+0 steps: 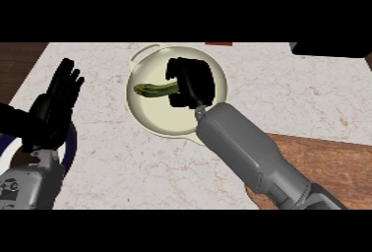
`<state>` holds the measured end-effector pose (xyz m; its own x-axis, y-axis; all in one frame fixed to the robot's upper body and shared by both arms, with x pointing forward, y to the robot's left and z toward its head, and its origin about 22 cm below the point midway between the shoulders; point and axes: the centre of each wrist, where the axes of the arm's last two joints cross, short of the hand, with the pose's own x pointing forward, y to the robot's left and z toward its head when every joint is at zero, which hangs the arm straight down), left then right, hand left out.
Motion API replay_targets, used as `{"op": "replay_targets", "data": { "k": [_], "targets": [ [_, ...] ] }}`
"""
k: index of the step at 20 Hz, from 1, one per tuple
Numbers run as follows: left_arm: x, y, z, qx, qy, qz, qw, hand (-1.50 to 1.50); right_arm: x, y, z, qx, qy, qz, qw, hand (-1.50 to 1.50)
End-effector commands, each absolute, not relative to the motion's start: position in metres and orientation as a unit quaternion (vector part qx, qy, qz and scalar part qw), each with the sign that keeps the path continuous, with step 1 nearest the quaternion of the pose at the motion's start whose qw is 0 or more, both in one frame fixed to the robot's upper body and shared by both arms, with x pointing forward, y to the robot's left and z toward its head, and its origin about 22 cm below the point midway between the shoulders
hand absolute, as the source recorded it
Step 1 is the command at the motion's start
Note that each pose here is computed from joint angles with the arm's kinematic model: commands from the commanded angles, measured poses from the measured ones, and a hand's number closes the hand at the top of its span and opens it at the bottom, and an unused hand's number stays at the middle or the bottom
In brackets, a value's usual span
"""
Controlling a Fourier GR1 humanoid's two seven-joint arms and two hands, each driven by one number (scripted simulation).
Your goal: Pick the squash from the cutting board and place it in the pot
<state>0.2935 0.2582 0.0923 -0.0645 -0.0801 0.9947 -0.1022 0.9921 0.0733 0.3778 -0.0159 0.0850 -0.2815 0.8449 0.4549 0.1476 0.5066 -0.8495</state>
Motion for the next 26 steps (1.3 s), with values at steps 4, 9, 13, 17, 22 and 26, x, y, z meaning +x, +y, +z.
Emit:
{"op": "replay_targets", "data": {
  "k": [4, 9, 13, 17, 22, 26],
  "targets": [
    [0.298, 0.247, 0.093, 0.055, -0.734, -0.007, 0.677, 0.0, 0.389, -0.032, 0.064, -0.246, -0.704, 0.361, 0.561, -1.5],
    [0.296, 0.257, 0.099, 0.056, -0.735, -0.006, 0.675, 0.0, 0.391, -0.045, 0.064, -0.145, -0.759, 0.271, 0.574, -1.5],
    [0.299, 0.259, 0.097, 0.05, -0.733, 0.004, 0.679, 0.0, 0.402, -0.056, 0.073, -0.09, -0.784, 0.19, 0.584, -1.5],
    [0.294, 0.267, 0.091, 0.069, -0.729, 0.008, 0.681, 0.0, 0.415, -0.061, 0.084, -0.037, -0.787, 0.15, 0.597, -1.5],
    [0.284, 0.285, 0.088, 0.081, -0.723, 0.016, 0.686, 0.0, 0.434, -0.114, 0.068, -0.02, -0.786, 0.139, 0.603, -1.5],
    [0.3, 0.274, 0.078, 0.079, -0.722, 0.022, 0.687, 0.0, 0.444, -0.128, 0.076, 0.0, -0.784, 0.149, 0.603, -1.5]
  ]
}}
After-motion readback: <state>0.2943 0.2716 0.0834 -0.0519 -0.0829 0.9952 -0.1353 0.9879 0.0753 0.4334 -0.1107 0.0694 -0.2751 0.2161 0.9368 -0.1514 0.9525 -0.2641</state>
